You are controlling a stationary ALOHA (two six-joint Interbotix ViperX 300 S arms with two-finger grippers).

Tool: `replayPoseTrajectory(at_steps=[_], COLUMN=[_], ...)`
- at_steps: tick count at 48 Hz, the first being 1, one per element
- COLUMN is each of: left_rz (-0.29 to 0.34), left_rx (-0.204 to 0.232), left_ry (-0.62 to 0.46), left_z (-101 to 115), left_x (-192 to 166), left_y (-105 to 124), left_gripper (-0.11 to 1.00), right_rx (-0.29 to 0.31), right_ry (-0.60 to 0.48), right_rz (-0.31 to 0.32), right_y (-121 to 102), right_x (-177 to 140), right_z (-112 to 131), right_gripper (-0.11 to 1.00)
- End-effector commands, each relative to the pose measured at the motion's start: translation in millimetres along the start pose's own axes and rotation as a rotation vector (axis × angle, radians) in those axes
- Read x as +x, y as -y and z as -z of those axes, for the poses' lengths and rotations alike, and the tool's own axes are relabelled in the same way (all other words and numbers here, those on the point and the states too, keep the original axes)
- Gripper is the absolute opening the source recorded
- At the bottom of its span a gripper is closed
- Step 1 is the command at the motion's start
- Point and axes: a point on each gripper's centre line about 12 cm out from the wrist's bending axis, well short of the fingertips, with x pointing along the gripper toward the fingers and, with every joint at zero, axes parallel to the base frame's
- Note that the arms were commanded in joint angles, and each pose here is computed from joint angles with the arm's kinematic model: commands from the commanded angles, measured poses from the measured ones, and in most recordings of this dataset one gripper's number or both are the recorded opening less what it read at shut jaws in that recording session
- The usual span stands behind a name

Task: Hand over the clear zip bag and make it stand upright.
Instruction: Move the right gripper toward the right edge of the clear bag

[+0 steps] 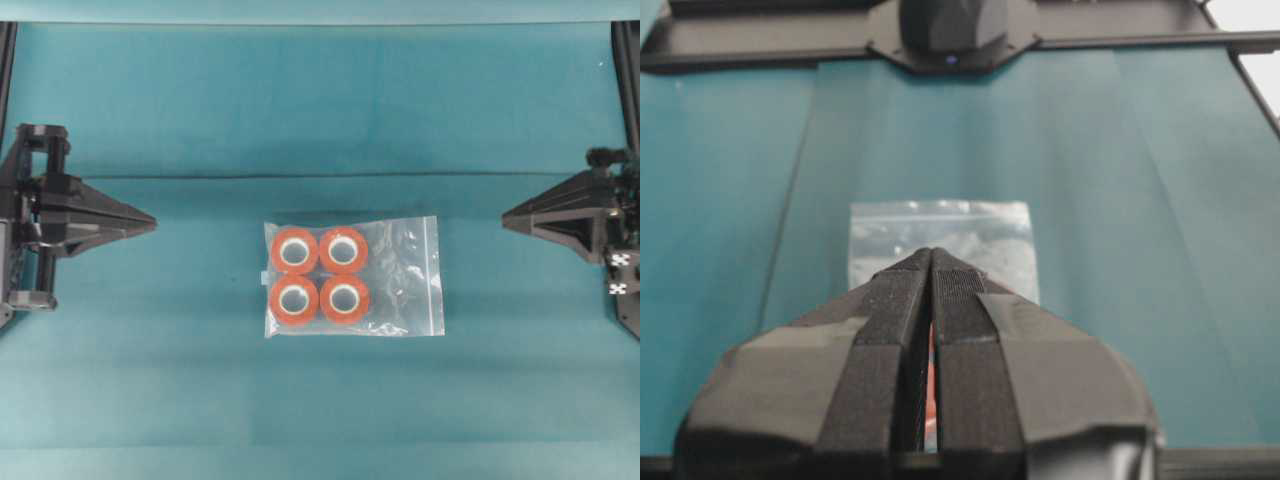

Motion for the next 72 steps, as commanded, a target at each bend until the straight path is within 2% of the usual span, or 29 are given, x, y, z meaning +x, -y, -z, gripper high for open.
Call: replayPoseTrajectory(at_steps=[1, 5, 8, 11, 15, 24, 32, 36, 41, 44, 51, 60, 72], left_rz=[0.001, 0.002, 0.002, 0.002, 0.002, 0.002, 0.011, 0.013, 0.011, 0.010, 0.010, 0.009, 0.005], left_rx=[0.003, 0.003, 0.003, 0.003, 0.005, 0.005, -0.013, -0.043, -0.112, -0.147, -0.170, -0.206, -0.219], left_ry=[0.026, 0.023, 0.023, 0.025, 0.022, 0.023, 0.005, -0.004, -0.017, -0.046, -0.099, -0.128, -0.134], left_z=[-12.2, -11.5, -11.5, -12.2, -12.0, -12.6, -10.2, -11.0, -14.2, -8.7, 2.3, 6.6, 9.2], left_x=[3.1, 3.7, 3.7, 3.7, 3.4, 3.5, 8.3, 13.1, 19.9, 25.3, 35.6, 44.4, 43.9], left_y=[-0.1, 0.0, 0.0, -0.1, -0.1, -0.1, 1.9, 2.3, 1.7, 2.1, 3.4, 4.1, 3.5], left_gripper=[-0.01, -0.01, -0.01, -0.01, -0.01, -0.01, -0.01, -0.01, -0.01, -0.01, -0.01, -0.01, 0.02], right_rx=[0.087, 0.260, 0.358, 0.425, 0.475, 0.523, 0.576, 0.579, 0.583, 0.588, 0.603, 0.657, 0.662], right_ry=[-0.023, -0.041, -0.061, -0.088, -0.124, -0.156, -0.189, -0.194, -0.191, -0.190, -0.193, -0.191, -0.218], right_rz=[0.024, 0.066, 0.102, 0.135, 0.175, 0.228, 0.282, 0.293, 0.296, 0.298, 0.317, 0.339, 0.362], right_y=[0.5, 7.8, 13.2, 17.3, 22.1, 30.1, 38.6, 40.6, 41.6, 42.1, 46.2, 49.3, 51.4], right_x=[3.3, 5.4, 6.8, 8.0, 11.3, 20.3, 26.7, 28.5, 29.8, 29.7, 28.8, 29.9, 34.2], right_z=[-2.5, -0.4, 2.6, 6.6, 13.0, 20.5, 30.9, 32.8, 32.9, 32.7, 34.3, 36.1, 42.2], right_gripper=[0.00, 0.00, 0.00, 0.00, 0.00, 0.00, 0.00, 0.00, 0.00, 0.01, 0.04, 0.12, 0.34])
